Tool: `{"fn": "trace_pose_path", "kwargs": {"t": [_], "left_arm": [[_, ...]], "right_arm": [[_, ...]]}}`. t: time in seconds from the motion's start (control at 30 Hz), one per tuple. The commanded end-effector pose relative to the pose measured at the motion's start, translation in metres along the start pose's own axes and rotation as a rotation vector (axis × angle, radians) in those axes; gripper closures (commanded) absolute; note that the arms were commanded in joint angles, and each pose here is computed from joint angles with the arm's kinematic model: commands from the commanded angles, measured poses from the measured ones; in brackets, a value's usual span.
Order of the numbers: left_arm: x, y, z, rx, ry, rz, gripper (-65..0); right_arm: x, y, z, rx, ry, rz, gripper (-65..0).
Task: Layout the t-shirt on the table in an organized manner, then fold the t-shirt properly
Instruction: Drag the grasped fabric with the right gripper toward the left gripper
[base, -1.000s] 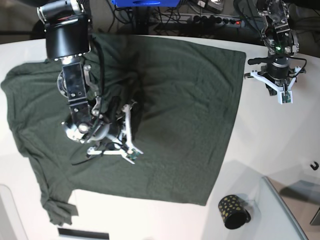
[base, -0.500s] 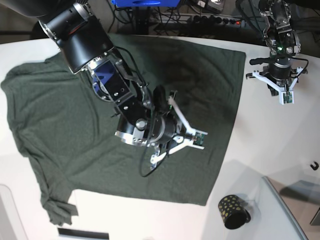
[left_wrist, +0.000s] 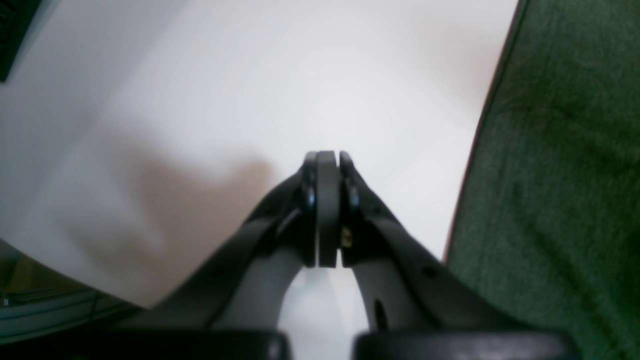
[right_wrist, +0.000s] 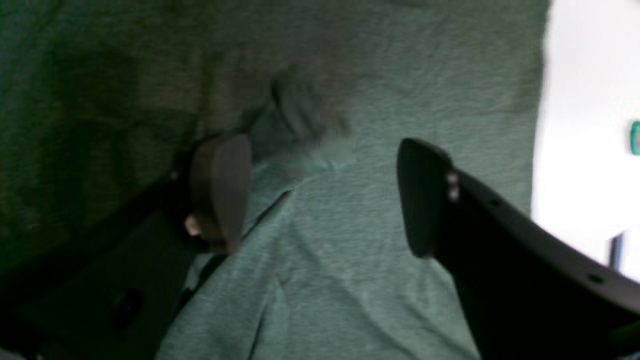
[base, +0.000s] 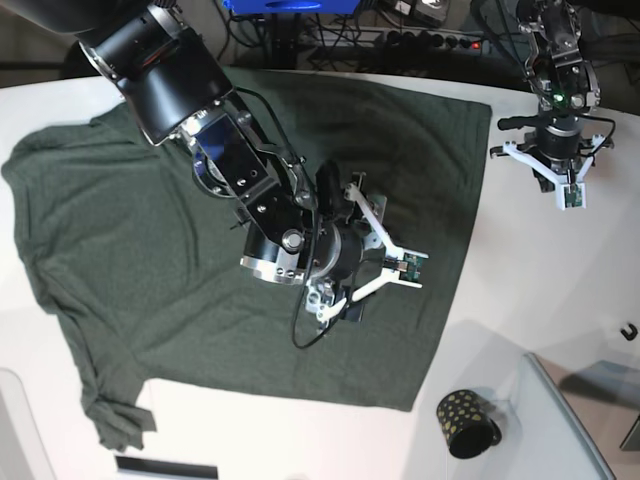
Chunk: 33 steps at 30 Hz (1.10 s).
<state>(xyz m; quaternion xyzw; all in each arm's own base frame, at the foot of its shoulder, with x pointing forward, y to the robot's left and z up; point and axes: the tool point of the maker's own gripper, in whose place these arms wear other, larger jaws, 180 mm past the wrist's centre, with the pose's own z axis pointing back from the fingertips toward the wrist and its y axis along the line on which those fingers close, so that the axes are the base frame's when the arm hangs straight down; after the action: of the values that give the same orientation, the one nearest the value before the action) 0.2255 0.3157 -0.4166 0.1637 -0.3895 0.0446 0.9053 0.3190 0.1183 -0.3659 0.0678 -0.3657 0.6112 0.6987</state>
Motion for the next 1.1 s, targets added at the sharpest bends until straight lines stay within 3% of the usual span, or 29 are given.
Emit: {"fn": "trace_pose_path", "kwargs": {"t": [0.0, 0.17, 0.27, 0.43, 0.67, 0.83, 0.93, 1.07], "left_arm": [[0.015, 0.006, 0.001, 0.014, -0.048, -0.004, 0.0], [0.016, 0.008, 0.001, 0.017, -0.052, -0.003, 0.0], [0.015, 0.008, 0.001, 0.017, -0.052, -0.001, 0.0], [0.016, 0.006, 0.001, 0.012, -0.054, 0.000, 0.0], [0.013, 0.010, 0.002, 0.019, -0.047, -0.001, 0.0], [0.010, 0.010, 0.003, 0.021, -0.041, -0.005, 0.0], [0.002, 0.017, 0.007, 0.036, -0.026, -0.010, 0.0], [-0.011, 0.053, 0.015, 0.122, -0.003, 0.031, 0.0]], "right_arm": [[-0.002, -0.023, 0.014, -0.062, -0.011, 0.006, -40.8], [-0.100, -0.046, 0.047, -0.154, 0.213, -0.135, -28.4], [-0.144, -0.031, 0.052, -0.130, 0.298, -0.189, -29.0], [-0.173, 0.001, 0.049, -0.062, 0.363, -0.213, -30.6], [-0.174, 0.024, 0.046, -0.023, 0.357, -0.233, -30.0], [-0.122, 0.019, 0.027, -0.030, 0.161, -0.258, -29.9], [-0.092, 0.004, 0.013, -0.031, 0.105, -0.268, -30.0], [-0.072, -0.004, -0.015, 0.024, 0.098, -0.295, -30.0]]}}
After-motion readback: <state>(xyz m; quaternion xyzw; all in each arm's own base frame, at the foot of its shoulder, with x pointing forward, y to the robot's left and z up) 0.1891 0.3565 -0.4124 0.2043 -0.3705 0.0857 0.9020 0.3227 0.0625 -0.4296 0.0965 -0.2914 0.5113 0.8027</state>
